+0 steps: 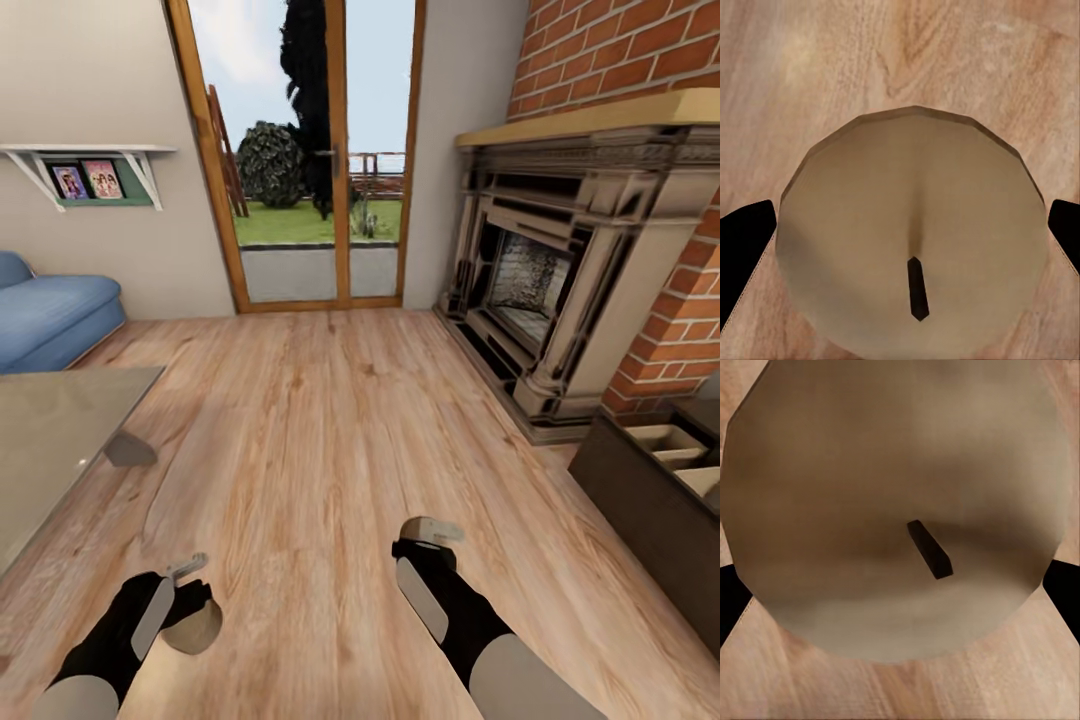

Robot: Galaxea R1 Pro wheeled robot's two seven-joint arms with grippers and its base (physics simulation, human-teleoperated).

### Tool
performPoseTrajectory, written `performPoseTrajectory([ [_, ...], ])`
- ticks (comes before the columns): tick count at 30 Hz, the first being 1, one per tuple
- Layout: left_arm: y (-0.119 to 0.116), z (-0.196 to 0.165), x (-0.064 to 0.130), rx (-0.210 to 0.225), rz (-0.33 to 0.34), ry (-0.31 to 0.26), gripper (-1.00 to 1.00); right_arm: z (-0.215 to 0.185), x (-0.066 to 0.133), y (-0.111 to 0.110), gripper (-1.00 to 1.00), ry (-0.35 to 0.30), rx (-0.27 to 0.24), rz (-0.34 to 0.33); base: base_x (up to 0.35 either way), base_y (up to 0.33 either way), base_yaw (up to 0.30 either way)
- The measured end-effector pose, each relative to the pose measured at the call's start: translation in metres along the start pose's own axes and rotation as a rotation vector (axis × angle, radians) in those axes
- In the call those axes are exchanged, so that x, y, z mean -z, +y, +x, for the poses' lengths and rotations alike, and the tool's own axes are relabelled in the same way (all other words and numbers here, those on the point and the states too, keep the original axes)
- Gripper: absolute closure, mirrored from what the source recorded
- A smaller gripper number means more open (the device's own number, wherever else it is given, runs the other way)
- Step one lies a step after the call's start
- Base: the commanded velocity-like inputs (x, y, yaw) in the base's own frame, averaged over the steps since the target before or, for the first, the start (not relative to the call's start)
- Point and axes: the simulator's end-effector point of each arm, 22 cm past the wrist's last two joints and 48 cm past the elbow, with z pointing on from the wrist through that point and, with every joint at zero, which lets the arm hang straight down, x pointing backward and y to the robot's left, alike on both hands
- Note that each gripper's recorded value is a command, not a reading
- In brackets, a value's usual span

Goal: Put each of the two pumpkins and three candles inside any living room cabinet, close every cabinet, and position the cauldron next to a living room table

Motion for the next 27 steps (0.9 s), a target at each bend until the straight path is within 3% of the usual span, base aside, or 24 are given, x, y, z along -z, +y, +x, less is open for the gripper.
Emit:
performPoseTrajectory([
  [10,0.011,-0.004,0.0,0.002,-0.014,-0.004,1.0,0.005,0.0,0.0,1.0,0.022,0.019,-0.002,0.332,0.0,0.093],
  [27,0.011,-0.005,0.0,0.004,-0.012,-0.004,1.0,0.005,0.0,0.0,1.0,0.02,0.017,-0.001,0.323,0.0,0.005],
])
